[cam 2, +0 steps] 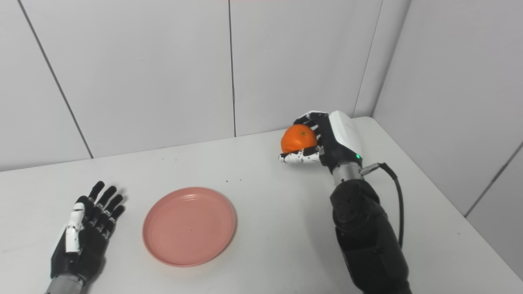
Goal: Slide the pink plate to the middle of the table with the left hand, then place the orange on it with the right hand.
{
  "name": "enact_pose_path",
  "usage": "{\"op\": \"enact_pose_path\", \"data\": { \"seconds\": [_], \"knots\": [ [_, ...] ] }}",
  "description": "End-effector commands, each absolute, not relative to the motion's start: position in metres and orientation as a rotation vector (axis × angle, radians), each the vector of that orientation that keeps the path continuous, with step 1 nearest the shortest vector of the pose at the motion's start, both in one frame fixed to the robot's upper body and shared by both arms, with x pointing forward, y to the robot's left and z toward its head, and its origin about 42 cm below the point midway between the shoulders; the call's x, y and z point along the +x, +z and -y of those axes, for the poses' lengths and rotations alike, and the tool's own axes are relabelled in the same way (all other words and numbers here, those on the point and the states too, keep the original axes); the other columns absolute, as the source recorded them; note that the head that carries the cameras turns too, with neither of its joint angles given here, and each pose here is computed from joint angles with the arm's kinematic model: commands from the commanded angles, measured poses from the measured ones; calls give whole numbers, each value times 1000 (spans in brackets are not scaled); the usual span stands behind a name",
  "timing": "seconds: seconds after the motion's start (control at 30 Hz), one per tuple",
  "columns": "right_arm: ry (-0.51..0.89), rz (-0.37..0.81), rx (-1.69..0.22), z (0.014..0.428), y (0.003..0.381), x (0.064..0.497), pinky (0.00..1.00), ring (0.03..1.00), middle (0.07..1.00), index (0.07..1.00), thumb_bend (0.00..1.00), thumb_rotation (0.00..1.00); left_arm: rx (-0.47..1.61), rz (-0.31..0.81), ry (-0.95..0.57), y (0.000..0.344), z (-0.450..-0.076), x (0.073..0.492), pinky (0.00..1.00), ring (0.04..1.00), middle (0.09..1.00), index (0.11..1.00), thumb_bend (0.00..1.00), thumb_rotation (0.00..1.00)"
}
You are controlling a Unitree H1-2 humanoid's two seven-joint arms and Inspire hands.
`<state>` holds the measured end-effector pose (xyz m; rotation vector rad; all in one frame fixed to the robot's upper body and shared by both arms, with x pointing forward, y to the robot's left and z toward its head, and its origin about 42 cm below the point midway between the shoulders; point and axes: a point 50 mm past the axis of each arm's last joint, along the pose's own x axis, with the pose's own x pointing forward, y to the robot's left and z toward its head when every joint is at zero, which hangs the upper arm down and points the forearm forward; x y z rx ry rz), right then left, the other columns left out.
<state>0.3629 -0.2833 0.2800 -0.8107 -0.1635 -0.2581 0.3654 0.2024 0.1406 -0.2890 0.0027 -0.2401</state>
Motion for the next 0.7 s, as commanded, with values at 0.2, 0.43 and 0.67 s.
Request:
{"op": "enact_pose_path", "data": {
  "seconds": [0.2,0.43,0.67],
  "knots": [
    [-165,305,-823,237,309,371,402,476,513,488,508,133,-246,14,-223,146,-178,356,914,914,925,925,369,1000],
    [-62,330,-800,207,305,375,412,480,519,487,508,130,-223,18,-225,149,-163,351,904,906,917,920,380,1000],
    [29,373,-780,183,302,377,398,469,513,487,508,127,-216,25,-232,150,-151,351,892,905,918,917,388,1000]
  ]
}}
